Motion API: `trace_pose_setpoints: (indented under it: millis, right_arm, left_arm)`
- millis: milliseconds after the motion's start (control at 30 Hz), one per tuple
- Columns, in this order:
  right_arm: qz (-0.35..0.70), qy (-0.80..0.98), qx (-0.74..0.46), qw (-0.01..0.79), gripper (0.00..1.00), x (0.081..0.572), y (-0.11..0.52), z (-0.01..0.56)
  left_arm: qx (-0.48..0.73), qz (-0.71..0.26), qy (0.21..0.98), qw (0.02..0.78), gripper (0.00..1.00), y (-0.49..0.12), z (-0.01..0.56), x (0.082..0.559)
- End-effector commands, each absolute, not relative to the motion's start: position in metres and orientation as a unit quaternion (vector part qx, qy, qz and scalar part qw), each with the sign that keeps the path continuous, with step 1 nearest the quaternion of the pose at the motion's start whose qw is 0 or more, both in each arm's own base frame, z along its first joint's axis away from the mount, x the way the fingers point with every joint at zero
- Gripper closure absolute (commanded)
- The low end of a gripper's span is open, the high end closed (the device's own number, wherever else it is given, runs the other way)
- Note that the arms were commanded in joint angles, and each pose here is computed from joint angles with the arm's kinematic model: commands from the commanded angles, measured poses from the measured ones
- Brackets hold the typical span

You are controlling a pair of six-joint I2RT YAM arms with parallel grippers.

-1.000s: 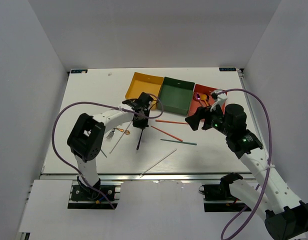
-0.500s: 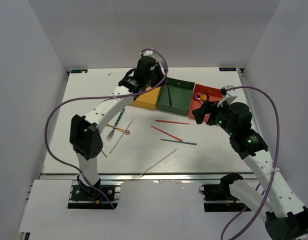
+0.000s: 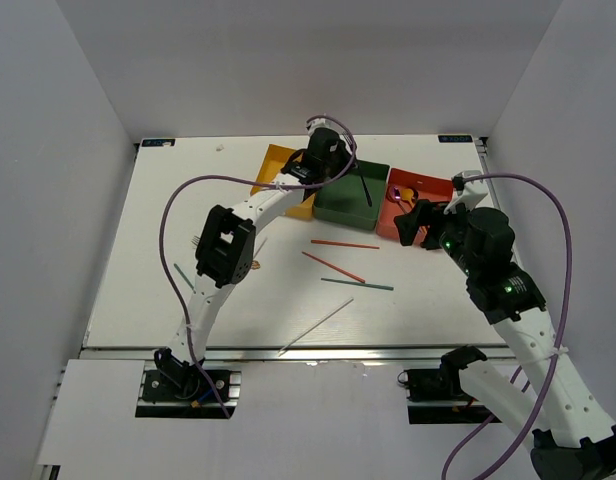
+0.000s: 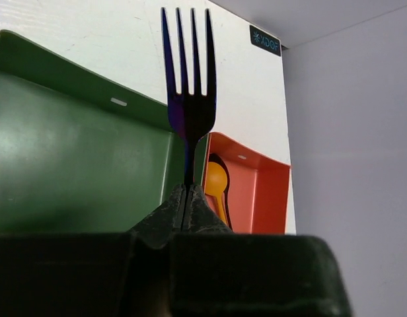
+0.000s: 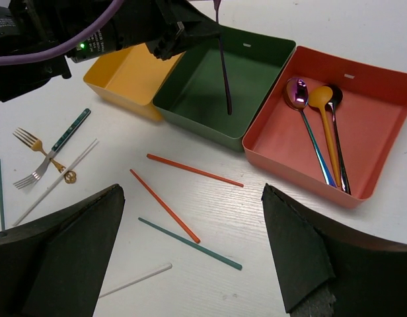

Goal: Sort the eating utensils into containers

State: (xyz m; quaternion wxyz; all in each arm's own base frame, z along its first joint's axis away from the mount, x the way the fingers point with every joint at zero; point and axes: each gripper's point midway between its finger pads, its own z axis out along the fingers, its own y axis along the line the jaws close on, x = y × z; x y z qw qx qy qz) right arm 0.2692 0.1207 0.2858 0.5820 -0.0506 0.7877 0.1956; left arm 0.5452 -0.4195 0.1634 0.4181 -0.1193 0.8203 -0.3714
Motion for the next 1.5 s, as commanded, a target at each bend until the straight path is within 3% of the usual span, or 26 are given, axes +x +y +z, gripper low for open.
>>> trace_pose_setpoints:
  millis: [0, 33, 100, 133, 300, 333, 367, 467, 500, 633, 733, 767, 867, 933, 1133, 1300, 1433, 1467]
  right_arm:
    - [0.181, 0.777, -0.056, 0.601, 0.11, 0.268, 0.114, 0.298]
    - [0.184, 0.776, -0.058, 0.6, 0.11, 0.267, 0.115, 0.297]
    - [0.189, 0.774, -0.061, 0.601, 0.11, 0.266, 0.117, 0.298]
    - [0.192, 0.773, -0.063, 0.602, 0.11, 0.266, 0.118, 0.299]
    - [0.197, 0.772, -0.066, 0.601, 0.11, 0.266, 0.12, 0.3]
    - [0.197, 0.772, -0.066, 0.601, 0.11, 0.266, 0.121, 0.3]
    - [0.199, 0.77, -0.067, 0.602, 0.11, 0.266, 0.121, 0.301]
    - [0.203, 0.771, -0.069, 0.599, 0.11, 0.268, 0.124, 0.296]
    - [0.209, 0.773, -0.063, 0.595, 0.11, 0.269, 0.126, 0.293]
    - [0.268, 0.768, -0.092, 0.574, 0.11, 0.265, 0.151, 0.287]
    - [0.316, 0.751, -0.108, 0.57, 0.11, 0.26, 0.167, 0.289]
    - [0.328, 0.746, -0.112, 0.568, 0.11, 0.258, 0.171, 0.289]
    - [0.367, 0.738, -0.144, 0.547, 0.11, 0.251, 0.188, 0.288]
    - [0.378, 0.75, -0.157, 0.519, 0.11, 0.251, 0.195, 0.279]
    - [0.359, 0.781, -0.149, 0.489, 0.11, 0.264, 0.197, 0.253]
    - [0.243, 0.85, -0.121, 0.451, 0.11, 0.281, 0.179, 0.211]
    - [0.229, 0.856, -0.128, 0.445, 0.11, 0.282, 0.179, 0.194]
    - [0.232, 0.856, -0.132, 0.443, 0.11, 0.281, 0.18, 0.191]
  left_arm:
    - [-0.116, -0.423, 0.776, 0.453, 0.93, -0.425, 0.223, 0.545]
    - [-0.118, -0.419, 0.779, 0.451, 0.74, -0.423, 0.218, 0.545]
    - [-0.124, -0.4, 0.791, 0.447, 0.59, -0.419, 0.207, 0.545]
    - [-0.121, -0.399, 0.792, 0.446, 0.48, -0.418, 0.205, 0.545]
    - [-0.123, -0.377, 0.798, 0.454, 0.21, -0.408, 0.217, 0.543]
    - [-0.119, -0.367, 0.796, 0.467, 0.09, -0.403, 0.227, 0.545]
    - [-0.118, -0.345, 0.805, 0.468, 0.02, -0.395, 0.228, 0.542]
    - [-0.12, -0.254, 0.816, 0.505, 0.02, -0.349, 0.258, 0.53]
    - [-0.127, -0.234, 0.807, 0.527, 0.02, -0.327, 0.292, 0.518]
    - [-0.174, -0.015, 0.821, 0.544, 0.02, -0.21, 0.298, 0.464]
    - [-0.213, 0.051, 0.799, 0.56, 0.02, -0.147, 0.326, 0.417]
    - [-0.209, 0.085, 0.81, 0.542, 0.02, -0.126, 0.301, 0.405]
    - [-0.238, 0.07, 0.815, 0.524, 0.02, -0.074, 0.295, 0.38]
    - [-0.209, 0.051, 0.855, 0.472, 0.02, -0.064, 0.254, 0.363]
    - [-0.335, 0.078, 0.835, 0.43, 0.02, -0.001, 0.221, 0.329]
    - [-0.397, 0.108, 0.823, 0.392, 0.02, 0.009, 0.193, 0.312]
    - [-0.331, 0.019, 0.865, 0.377, 0.02, -0.032, 0.173, 0.339]
    - [-0.287, -0.046, 0.889, 0.353, 0.02, -0.061, 0.166, 0.344]
